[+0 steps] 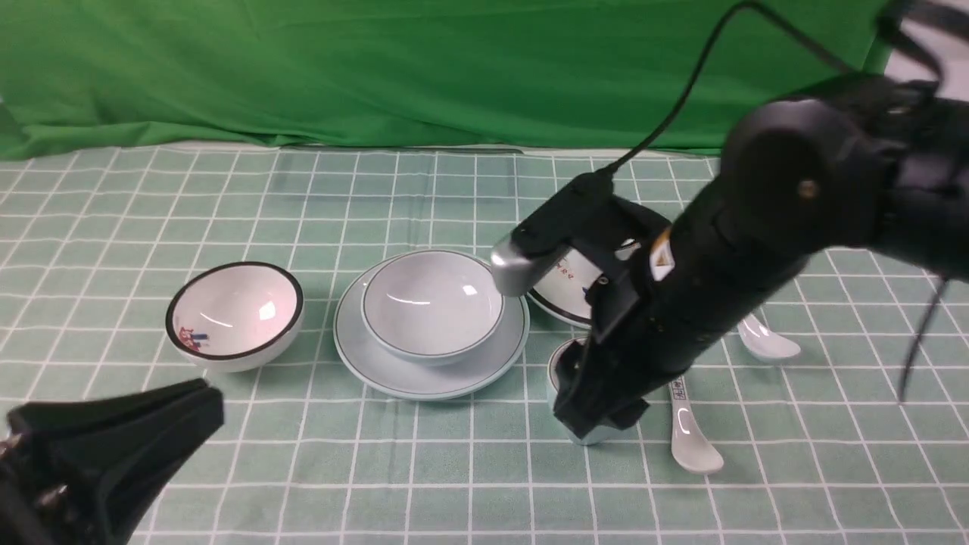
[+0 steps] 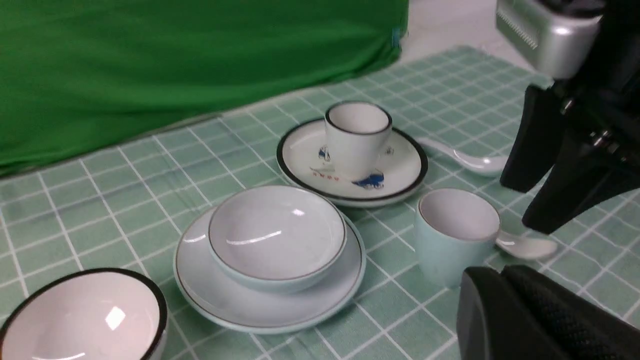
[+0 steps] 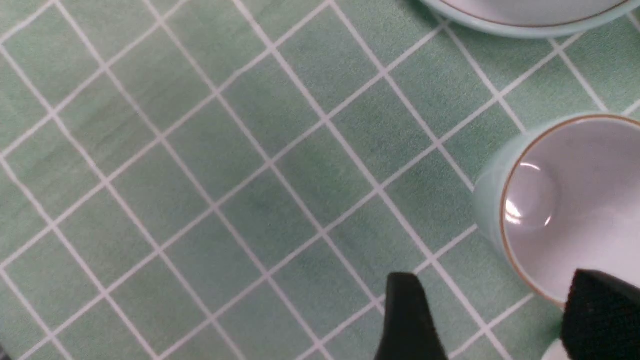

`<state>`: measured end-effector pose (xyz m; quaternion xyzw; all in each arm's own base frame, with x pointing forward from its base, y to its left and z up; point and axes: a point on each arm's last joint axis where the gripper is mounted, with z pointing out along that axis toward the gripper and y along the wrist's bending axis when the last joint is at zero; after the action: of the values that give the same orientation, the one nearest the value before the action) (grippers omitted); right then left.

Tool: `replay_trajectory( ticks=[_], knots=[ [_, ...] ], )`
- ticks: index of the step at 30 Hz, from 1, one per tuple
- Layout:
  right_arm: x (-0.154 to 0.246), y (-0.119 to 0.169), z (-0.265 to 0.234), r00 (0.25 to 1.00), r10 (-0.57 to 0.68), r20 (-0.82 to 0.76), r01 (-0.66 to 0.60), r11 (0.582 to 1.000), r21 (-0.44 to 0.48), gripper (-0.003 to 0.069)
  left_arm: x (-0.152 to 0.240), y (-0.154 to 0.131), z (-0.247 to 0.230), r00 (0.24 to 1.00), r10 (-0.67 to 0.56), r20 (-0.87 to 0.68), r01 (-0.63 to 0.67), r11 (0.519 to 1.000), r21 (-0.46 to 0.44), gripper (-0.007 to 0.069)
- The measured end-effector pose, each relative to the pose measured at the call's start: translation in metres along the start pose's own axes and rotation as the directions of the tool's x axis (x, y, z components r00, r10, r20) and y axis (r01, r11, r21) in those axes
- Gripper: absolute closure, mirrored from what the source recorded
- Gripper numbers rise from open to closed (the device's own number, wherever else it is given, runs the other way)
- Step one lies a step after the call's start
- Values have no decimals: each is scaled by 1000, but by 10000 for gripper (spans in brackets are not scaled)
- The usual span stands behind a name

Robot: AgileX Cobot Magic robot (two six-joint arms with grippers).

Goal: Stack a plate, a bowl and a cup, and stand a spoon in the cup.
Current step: Use the right arm to grab a blue teacup

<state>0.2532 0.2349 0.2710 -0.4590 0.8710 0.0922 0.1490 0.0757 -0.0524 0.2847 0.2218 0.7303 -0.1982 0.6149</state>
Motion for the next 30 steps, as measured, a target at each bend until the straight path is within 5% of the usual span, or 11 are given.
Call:
replay_trajectory(
  ticks=[20,25,26,30],
  knots=[
    [-13,-25,86,983,-39,-182,54,996,77,222,15,2,-10,990,26,135,-22,999,-32,615],
    [-13,-25,88,982,-39,-186,54,996,76,400,15,2,-10,990,29,135,-25,999,-32,615],
    [-14,-25,87,981,-44,-188,59,996,74,516,15,2,-10,990,29,135,-25,999,-32,615],
    [-21,-22,76,979,-53,-199,68,995,68,580,15,2,-10,990,29,135,-25,999,-32,615]
  ],
)
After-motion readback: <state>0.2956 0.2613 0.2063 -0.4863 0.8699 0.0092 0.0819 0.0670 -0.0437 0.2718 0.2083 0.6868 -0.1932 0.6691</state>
